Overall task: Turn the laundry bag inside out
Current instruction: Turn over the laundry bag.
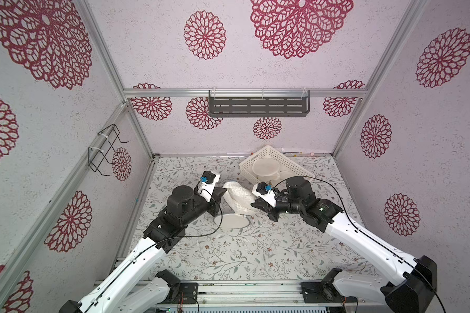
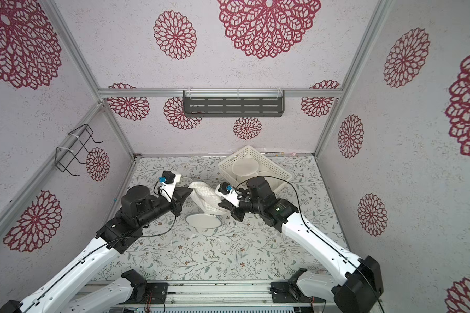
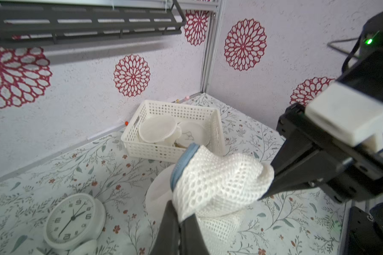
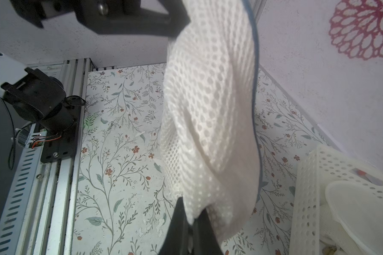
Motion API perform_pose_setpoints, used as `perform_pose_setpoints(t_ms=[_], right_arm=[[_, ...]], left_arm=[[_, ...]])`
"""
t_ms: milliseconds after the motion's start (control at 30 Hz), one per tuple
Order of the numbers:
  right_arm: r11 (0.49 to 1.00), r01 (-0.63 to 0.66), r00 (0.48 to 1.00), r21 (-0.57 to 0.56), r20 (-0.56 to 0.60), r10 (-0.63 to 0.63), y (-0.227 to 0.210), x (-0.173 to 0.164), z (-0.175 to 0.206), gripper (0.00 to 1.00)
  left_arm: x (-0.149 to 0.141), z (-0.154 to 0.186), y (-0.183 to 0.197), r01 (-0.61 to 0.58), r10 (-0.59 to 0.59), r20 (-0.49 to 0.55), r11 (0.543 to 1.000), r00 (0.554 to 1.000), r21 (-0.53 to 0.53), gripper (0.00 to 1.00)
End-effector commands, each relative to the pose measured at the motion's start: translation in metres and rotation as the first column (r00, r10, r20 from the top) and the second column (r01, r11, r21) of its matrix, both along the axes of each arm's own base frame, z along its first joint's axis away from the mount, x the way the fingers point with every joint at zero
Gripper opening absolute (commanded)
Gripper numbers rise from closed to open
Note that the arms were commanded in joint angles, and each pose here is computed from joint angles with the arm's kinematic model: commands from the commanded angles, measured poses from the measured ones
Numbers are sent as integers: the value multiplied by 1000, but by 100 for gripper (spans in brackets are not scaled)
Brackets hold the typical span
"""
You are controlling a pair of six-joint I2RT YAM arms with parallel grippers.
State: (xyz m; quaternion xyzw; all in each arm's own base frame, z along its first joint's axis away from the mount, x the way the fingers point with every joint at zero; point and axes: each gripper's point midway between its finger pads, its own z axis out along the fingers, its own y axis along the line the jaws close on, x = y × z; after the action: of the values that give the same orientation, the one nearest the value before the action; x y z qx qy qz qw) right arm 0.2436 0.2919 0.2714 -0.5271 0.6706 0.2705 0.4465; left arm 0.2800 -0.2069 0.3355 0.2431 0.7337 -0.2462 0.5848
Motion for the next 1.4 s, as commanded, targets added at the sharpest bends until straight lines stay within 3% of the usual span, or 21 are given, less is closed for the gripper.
perform_pose_setpoints(t_ms=[0,133,233,367,467,567,733,833,1000,1167,1267,1367], right_arm=[[998,-15,1000,-59,6,16,9,-11,-4,0],[992,-85,994,-94,56,91,24,-28,-2,0],[986,-124,985,-112,104,136,31,-38,6,0],[988,-123,975,-89,173,137,33,-40,27,0],[998,-51,966,-41,251,59,25,-32,49,0],[998,60,958,15,279,-62,10,-18,64,0],[971,161,961,177,196,-195,-15,-7,82,0],[946,175,970,272,115,-213,-20,-8,88,0],[898,220,974,381,-34,-224,-18,-9,90,0],[831,275,961,483,-165,-222,-16,-7,98,0],[809,330,942,486,-221,-251,-17,0,96,0],[808,346,935,476,-244,-257,-16,3,95,0]], left_arm=[[11,44,3,-40,46,80,997,996,-71,0],[48,29,25,-235,232,-57,971,971,-51,0],[70,12,29,-290,290,-138,957,947,16,0],[95,-25,40,-365,392,-261,919,882,149,0],[97,-58,49,-380,447,-323,890,834,251,0],[89,-80,57,-395,475,-358,876,804,275,0],[74,-107,68,-393,474,-417,879,775,270,0],[68,-116,63,-357,421,-444,907,791,223,1],[65,-87,49,-317,316,-368,947,874,59,23],[56,-33,52,-313,288,-215,945,933,-97,71],[46,-16,49,-265,242,-172,956,955,-127,81],[37,-16,42,-220,191,-195,965,962,-143,84]])
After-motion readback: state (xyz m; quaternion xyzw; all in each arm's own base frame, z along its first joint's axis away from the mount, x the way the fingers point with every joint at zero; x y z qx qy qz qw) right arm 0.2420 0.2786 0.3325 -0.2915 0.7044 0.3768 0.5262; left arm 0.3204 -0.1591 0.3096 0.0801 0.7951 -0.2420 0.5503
